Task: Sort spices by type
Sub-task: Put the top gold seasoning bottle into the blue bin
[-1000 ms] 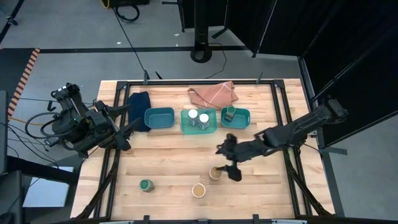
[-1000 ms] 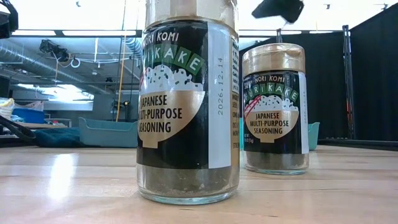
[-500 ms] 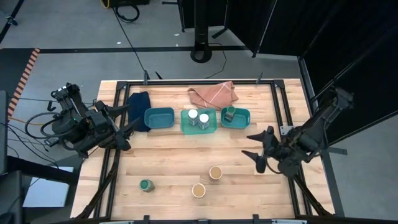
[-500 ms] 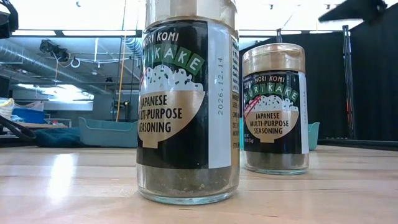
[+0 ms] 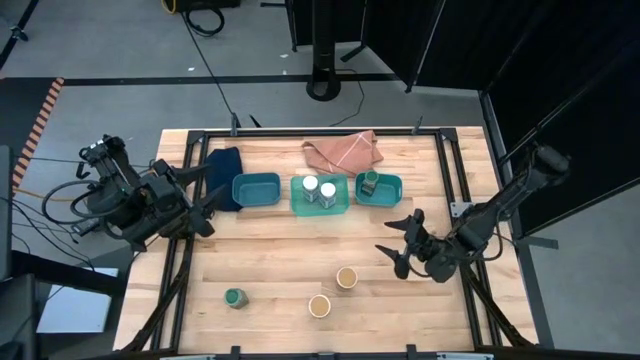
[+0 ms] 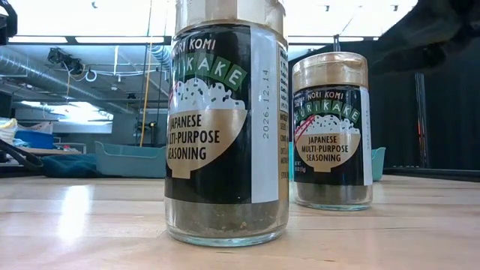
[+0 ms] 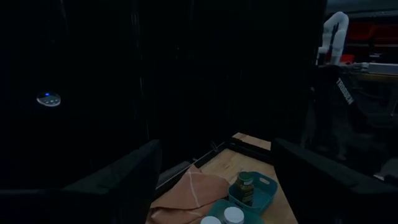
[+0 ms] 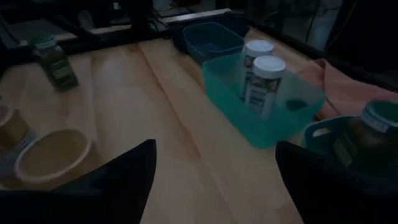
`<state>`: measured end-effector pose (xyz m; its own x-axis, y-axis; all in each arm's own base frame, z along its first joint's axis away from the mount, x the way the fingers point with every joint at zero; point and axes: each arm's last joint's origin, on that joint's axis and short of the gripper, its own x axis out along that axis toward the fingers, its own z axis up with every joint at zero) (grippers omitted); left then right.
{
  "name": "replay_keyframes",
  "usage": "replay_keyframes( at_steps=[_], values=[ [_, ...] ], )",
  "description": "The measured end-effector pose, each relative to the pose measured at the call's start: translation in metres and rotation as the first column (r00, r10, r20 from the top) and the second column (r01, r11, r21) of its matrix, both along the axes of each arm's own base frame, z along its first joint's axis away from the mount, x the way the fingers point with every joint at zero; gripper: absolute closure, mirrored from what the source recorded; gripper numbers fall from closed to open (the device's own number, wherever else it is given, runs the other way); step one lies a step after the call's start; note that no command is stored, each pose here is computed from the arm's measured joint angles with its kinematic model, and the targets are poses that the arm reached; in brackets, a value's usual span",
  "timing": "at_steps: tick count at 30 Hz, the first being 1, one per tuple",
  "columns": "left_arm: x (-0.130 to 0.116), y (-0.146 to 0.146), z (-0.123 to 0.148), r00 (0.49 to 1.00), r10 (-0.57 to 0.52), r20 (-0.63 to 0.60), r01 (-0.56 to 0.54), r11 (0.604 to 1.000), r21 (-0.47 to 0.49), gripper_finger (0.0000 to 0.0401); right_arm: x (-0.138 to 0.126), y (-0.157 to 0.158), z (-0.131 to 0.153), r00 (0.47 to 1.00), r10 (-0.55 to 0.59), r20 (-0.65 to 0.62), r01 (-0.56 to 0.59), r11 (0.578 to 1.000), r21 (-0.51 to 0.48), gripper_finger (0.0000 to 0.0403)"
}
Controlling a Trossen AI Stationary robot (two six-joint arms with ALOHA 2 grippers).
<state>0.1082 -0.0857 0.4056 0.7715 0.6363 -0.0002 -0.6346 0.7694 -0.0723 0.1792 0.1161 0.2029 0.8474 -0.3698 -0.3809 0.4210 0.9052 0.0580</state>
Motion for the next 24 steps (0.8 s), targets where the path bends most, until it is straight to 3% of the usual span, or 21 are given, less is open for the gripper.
replay_keyframes(
  at_steps=[4,8,13,24],
  values=[
    [0.0,0.0,-0.001,1.0,0.0,-0.005,0.0,1.0,0.007,0.0093,0.008,0.0,0.003,0.999,0.022,0.03,-0.023,0.999,0.048,0.0064],
    [0.0,-0.001,-0.001,1.0,0.0,-0.011,0.0,1.0,0.013,0.0093,0.016,0.006,0.008,0.989,0.136,0.061,-0.14,0.988,0.068,0.0066],
    [0.001,-0.001,-0.001,1.0,0.0,-0.012,0.0,1.0,0.015,0.0093,0.03,0.021,0.014,0.954,0.23,0.192,-0.246,0.967,0.062,0.0066],
    [0.002,-0.002,-0.005,1.0,0.0,-0.003,0.0,1.0,0.004,0.0093,0.058,0.043,-0.023,0.941,0.274,0.201,-0.283,0.959,0.018,0.0071]
  ],
)
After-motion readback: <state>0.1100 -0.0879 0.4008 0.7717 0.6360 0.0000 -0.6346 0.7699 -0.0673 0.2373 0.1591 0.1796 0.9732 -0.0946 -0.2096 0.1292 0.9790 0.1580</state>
